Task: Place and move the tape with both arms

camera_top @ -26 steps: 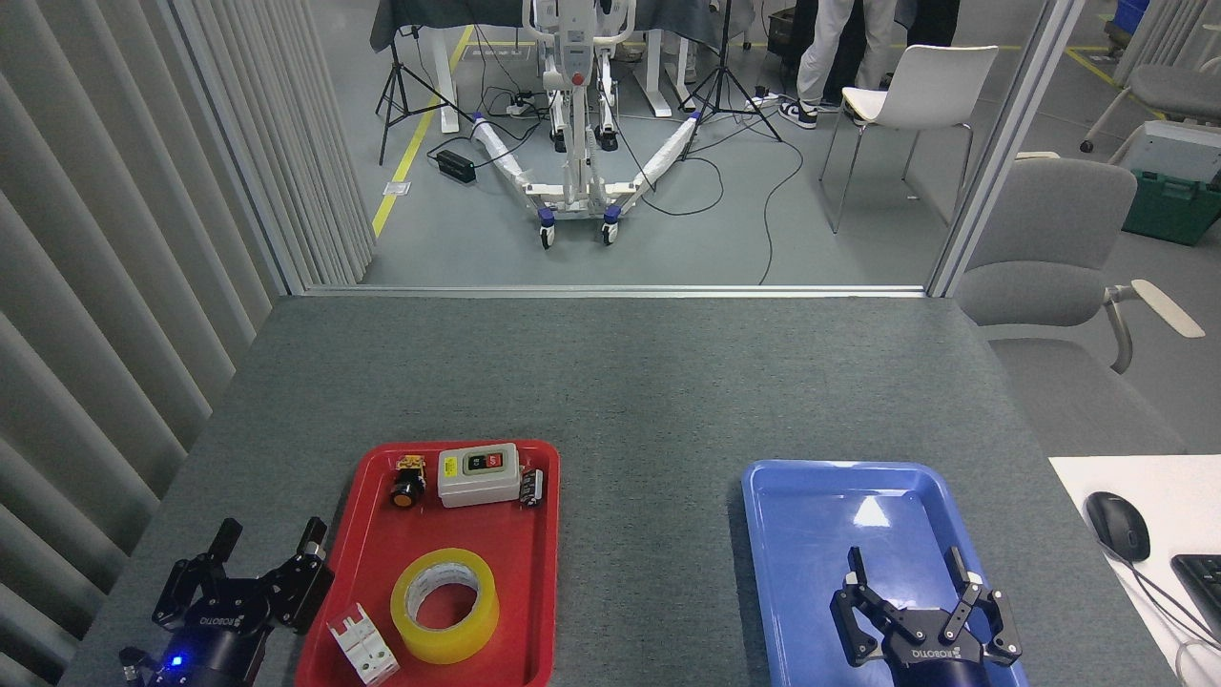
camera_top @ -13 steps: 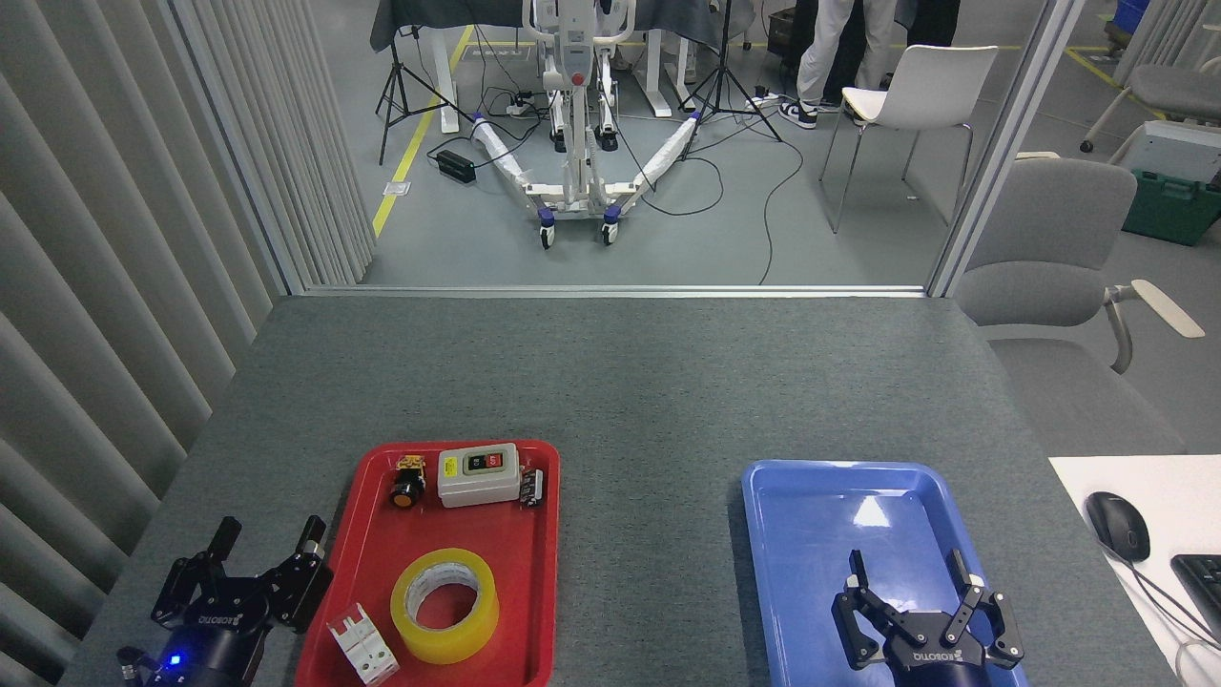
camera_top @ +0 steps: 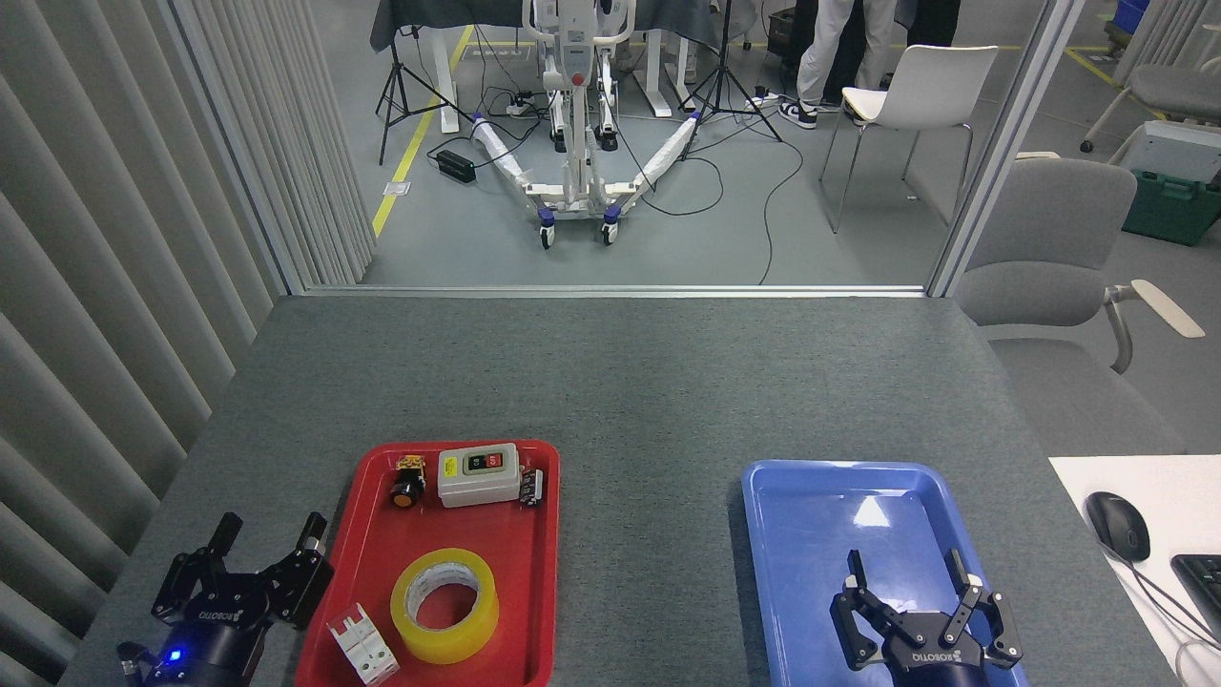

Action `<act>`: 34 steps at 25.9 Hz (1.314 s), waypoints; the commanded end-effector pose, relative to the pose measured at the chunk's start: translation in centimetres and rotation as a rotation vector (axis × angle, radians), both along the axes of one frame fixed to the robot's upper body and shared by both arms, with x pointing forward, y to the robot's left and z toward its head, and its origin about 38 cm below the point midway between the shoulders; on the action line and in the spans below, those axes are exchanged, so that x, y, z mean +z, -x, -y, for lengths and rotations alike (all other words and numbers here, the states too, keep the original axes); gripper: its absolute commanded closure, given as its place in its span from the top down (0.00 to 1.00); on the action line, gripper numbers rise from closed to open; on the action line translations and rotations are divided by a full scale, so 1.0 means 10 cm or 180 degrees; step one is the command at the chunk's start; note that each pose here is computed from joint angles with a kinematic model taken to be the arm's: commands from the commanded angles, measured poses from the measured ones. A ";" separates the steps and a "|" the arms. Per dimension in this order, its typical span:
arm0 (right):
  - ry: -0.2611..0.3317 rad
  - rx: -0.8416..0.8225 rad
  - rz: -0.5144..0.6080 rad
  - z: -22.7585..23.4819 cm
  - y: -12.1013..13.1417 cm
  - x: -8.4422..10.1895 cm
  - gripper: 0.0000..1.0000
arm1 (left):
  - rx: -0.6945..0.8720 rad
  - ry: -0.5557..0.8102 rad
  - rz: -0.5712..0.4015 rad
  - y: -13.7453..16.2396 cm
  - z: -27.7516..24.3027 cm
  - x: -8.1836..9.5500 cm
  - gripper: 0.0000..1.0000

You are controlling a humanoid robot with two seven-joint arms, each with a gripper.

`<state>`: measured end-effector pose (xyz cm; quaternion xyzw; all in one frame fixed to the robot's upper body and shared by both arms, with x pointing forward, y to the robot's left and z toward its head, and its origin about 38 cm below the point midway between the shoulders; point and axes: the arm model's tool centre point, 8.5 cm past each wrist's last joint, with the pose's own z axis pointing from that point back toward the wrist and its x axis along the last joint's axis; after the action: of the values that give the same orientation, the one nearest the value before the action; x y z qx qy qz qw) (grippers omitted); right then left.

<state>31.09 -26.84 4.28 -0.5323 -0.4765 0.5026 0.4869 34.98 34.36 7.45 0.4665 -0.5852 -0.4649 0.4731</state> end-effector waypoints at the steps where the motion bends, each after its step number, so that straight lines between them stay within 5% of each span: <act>1: -0.0002 0.0002 -0.0005 0.00 0.00 0.00 1.00 | -0.0199 -0.0073 -0.0142 -0.12 0.16 0.08 1.00; 8: -0.0002 0.0012 0.0000 0.00 0.00 0.00 1.00 | -0.0524 -0.0430 -0.1065 -0.44 0.17 0.25 1.00; 13: 0.0002 0.0014 -0.0001 0.00 0.00 0.00 1.00 | -0.0694 -0.0436 -0.1913 -0.64 0.34 0.11 1.00; 18: -0.0013 0.0011 -0.0006 0.00 0.00 0.00 1.00 | -0.0934 -0.1106 -0.2870 -0.82 0.52 0.01 1.00; 23: -0.0018 0.0025 -0.0002 -0.01 0.02 -0.01 1.00 | -0.1008 -0.1398 -0.2987 -1.01 0.56 0.31 1.00; 29: -0.0001 0.0007 -0.0011 0.01 0.17 -0.12 1.00 | -0.1098 -0.1926 -0.3279 -1.11 0.67 0.20 1.00; 34: 0.0017 -0.0030 0.0016 0.04 0.12 -0.10 1.00 | -0.1066 -0.2009 -0.3561 -1.18 0.77 0.29 1.00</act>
<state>29.65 -27.09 3.20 -0.5333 -0.4748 0.5026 0.4874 46.27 27.36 9.70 0.1843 -0.1762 -0.8482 0.4642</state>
